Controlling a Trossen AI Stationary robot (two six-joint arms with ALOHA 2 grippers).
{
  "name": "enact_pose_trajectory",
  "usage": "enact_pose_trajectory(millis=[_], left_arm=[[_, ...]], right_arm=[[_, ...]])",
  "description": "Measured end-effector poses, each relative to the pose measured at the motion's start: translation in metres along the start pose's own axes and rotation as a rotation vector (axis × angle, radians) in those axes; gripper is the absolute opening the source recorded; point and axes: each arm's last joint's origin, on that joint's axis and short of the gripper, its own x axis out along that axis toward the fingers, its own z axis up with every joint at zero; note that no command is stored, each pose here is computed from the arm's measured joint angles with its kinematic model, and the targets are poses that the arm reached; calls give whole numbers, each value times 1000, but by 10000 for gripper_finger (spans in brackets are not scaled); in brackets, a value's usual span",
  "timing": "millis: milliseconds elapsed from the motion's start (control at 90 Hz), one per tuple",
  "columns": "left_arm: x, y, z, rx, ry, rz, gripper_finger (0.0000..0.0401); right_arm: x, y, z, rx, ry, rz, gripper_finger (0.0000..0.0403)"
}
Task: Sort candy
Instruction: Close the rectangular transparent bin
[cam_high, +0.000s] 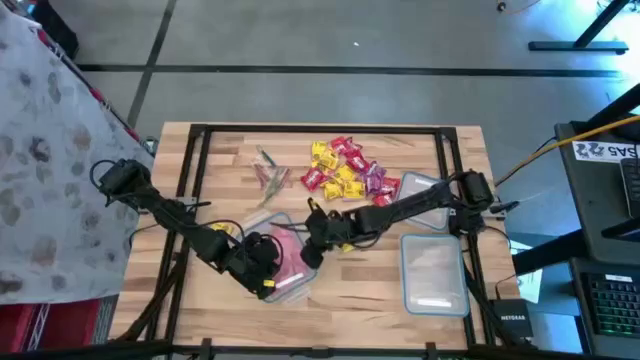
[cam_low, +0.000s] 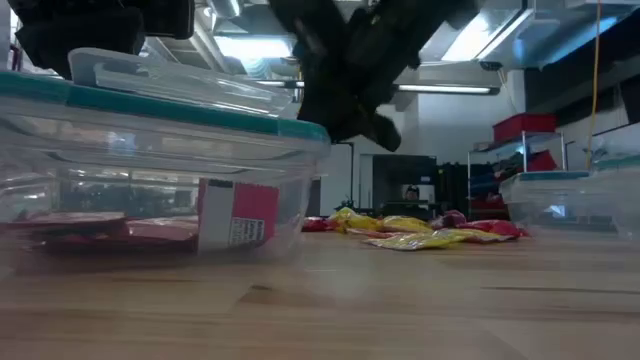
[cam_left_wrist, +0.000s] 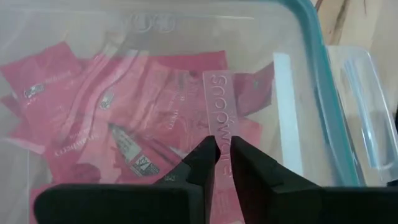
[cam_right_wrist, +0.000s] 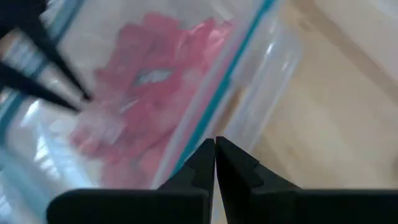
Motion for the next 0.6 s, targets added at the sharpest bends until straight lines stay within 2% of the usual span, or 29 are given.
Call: enact_pose_trajectory(millis=[167, 289, 400, 600], left_arm=[[1, 0, 0, 2, 1, 9, 36], [1, 0, 0, 14, -4, 14, 36], [3, 1, -1, 29, -6, 20, 35], [11, 8, -11, 0, -26, -2, 11]], right_arm=[[0, -12, 10, 42, -1, -19, 0], [4, -18, 17, 72, 49, 48, 0], [15, -15, 14, 73, 64, 107, 0], [30, -9, 6, 134, 57, 135, 0]])
